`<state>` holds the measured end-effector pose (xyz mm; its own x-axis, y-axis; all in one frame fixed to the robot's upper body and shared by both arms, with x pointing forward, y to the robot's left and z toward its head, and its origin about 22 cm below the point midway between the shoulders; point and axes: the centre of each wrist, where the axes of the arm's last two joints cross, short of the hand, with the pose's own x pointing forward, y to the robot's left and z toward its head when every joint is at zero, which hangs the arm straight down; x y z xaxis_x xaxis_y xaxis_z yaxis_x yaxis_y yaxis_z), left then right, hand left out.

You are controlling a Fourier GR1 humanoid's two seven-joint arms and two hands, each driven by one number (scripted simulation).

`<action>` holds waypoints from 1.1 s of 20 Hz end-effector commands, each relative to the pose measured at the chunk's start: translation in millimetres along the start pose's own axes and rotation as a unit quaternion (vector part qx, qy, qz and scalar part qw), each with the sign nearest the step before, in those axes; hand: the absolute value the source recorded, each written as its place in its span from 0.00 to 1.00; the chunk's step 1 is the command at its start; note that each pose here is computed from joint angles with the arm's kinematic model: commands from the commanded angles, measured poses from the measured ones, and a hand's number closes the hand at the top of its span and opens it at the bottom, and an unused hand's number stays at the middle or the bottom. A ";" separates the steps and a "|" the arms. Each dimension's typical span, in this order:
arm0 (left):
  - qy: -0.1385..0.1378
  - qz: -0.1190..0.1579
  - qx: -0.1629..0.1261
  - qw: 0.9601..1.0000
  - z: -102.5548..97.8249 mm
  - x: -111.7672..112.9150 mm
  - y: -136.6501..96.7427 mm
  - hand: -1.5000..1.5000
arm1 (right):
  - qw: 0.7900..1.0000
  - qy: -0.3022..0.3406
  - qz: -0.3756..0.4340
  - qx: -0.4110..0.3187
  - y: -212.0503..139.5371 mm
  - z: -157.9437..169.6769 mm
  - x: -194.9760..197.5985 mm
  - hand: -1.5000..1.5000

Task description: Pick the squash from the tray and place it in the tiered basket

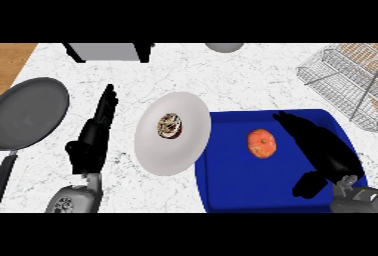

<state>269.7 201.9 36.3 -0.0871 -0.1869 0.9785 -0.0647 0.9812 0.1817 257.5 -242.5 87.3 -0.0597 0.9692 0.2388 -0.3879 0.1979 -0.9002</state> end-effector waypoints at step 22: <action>-0.002 -0.004 0.001 1.000 4.0 -15.7 -4.3 0.50 | 0.999 0.006 -0.026 0.030 38.5 -43.4 1.2 0.00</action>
<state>271.9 201.0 30.6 -0.0900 -0.1888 0.9779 -0.0683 0.9807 0.1830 287.7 -227.3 55.4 -0.0328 0.9650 0.2602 -0.4432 0.2193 -0.8692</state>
